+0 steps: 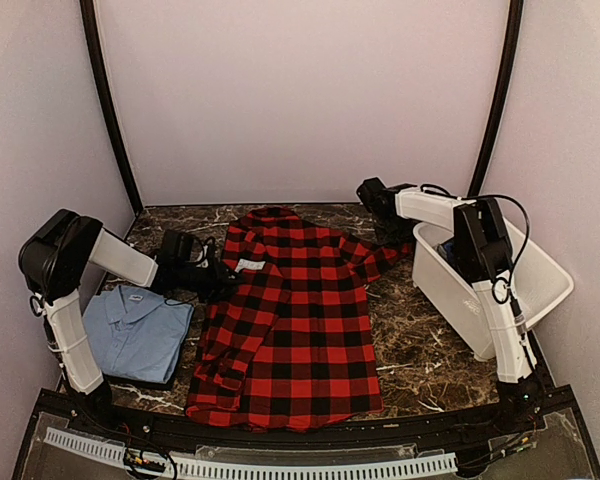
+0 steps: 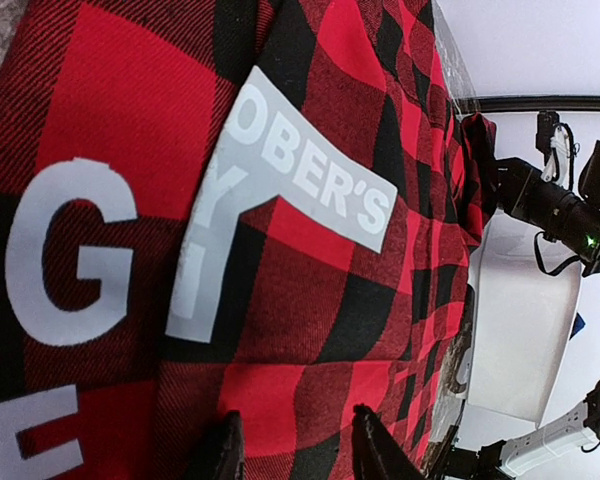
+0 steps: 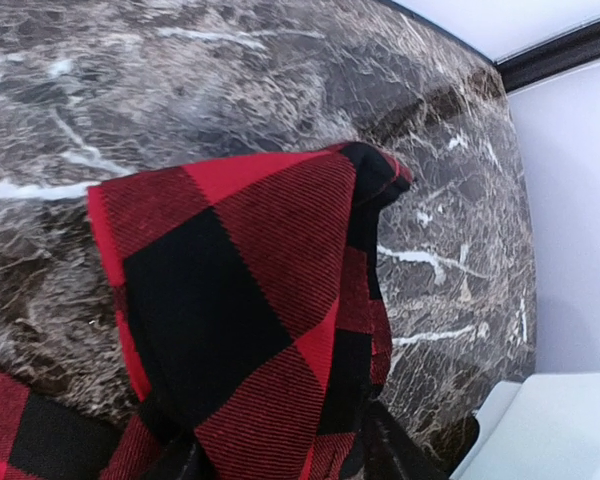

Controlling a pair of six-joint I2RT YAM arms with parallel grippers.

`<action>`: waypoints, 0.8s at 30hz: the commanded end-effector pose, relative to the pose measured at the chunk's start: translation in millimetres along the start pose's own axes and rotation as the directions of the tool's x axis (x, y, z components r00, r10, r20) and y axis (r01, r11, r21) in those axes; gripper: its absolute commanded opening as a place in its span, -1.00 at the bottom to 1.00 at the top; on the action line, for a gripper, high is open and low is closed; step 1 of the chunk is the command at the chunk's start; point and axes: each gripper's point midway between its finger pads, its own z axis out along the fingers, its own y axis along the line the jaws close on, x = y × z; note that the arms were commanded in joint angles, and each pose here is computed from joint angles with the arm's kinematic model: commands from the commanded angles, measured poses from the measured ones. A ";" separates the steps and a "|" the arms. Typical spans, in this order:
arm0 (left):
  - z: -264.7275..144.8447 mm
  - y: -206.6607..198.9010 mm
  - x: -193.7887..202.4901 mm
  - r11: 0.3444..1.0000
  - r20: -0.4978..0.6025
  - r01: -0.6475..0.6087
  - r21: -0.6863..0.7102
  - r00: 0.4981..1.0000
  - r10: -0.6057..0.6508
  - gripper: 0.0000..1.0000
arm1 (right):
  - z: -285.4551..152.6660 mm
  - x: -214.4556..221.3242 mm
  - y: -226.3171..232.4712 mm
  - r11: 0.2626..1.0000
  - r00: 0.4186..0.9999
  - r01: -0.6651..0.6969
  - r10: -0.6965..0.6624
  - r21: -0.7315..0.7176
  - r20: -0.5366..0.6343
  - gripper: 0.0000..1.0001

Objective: Fold and stack the long sleeve shirts
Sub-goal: Pick up the sleeve from the center of the board.

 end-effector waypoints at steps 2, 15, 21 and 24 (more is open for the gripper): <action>-10.0 -18.1 -6.6 0.999 0.019 -0.035 0.037 0.999 0.034 -0.29 | 6.1 -10.2 -2.1 1.000 1.000 0.017 -0.017 0.018 0.023 -0.25; -9.6 -19.6 -6.4 0.998 0.017 -0.038 0.046 0.999 0.037 -0.29 | -51.7 -61.3 13.0 0.983 0.976 -0.022 0.062 -0.185 0.211 -1.00; -11.2 -25.1 -7.5 0.997 0.016 -0.048 0.060 0.999 0.047 -0.29 | -122.9 -73.7 37.6 0.945 0.941 0.014 0.099 -0.327 0.325 -1.00; -12.4 -29.1 -8.5 0.996 0.018 -0.056 0.069 0.998 0.055 -0.29 | -160.6 -66.8 53.1 0.911 0.929 0.024 0.132 -0.413 0.346 -1.00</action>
